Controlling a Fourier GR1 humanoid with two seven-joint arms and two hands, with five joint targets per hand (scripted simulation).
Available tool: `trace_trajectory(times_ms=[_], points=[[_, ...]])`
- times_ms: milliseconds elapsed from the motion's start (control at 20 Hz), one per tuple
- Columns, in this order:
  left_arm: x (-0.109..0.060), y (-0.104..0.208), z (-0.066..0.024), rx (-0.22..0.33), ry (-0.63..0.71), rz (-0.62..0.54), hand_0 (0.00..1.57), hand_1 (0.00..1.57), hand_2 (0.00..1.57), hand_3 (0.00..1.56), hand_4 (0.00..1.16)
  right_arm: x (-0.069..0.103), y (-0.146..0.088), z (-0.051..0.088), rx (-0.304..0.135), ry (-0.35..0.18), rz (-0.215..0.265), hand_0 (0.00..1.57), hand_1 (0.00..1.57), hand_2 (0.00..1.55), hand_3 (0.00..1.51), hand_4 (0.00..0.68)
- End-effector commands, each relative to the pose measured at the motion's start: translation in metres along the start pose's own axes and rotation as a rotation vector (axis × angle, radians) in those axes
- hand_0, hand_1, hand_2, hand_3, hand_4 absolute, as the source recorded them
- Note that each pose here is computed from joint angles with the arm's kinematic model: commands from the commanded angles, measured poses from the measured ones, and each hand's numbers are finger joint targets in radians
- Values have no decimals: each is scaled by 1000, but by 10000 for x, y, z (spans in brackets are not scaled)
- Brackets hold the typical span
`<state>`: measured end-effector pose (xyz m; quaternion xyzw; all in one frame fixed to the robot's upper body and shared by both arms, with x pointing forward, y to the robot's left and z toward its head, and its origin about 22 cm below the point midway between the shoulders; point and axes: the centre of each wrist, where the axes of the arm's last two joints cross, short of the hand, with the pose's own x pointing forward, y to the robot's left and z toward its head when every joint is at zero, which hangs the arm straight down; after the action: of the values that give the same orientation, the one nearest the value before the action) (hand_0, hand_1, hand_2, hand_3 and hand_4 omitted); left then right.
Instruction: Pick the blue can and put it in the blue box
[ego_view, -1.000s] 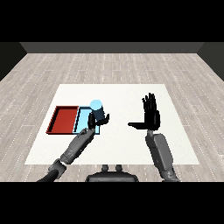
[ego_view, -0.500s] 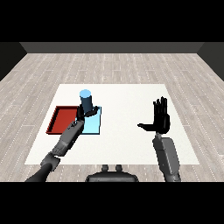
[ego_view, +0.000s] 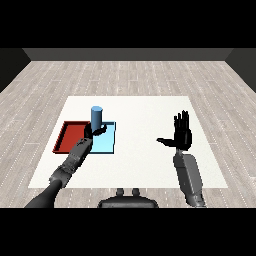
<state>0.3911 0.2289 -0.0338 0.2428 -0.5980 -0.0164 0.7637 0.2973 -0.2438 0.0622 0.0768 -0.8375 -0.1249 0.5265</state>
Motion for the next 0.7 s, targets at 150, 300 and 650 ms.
trace_trajectory(times_ms=[150, 300, 650], points=[[-469, -59, 148, 43, 276, -163, 1234, 1234, 1144, 1110, 927, -88, 12, -33, -17, 21, 8, 0, 0, 0, 0, 0], [-745, 1, 265, -18, 318, -192, 1148, 1148, 1050, 640, 908, -80, 38, 38, -16, 10, 0, 0, 0, 0, 0, 0], [-734, -39, 275, -81, 314, -197, 0, 0, 241, 280, 670, 18, 42, 5, -2, -1, -14, 0, 0, 0, 0, 0]])
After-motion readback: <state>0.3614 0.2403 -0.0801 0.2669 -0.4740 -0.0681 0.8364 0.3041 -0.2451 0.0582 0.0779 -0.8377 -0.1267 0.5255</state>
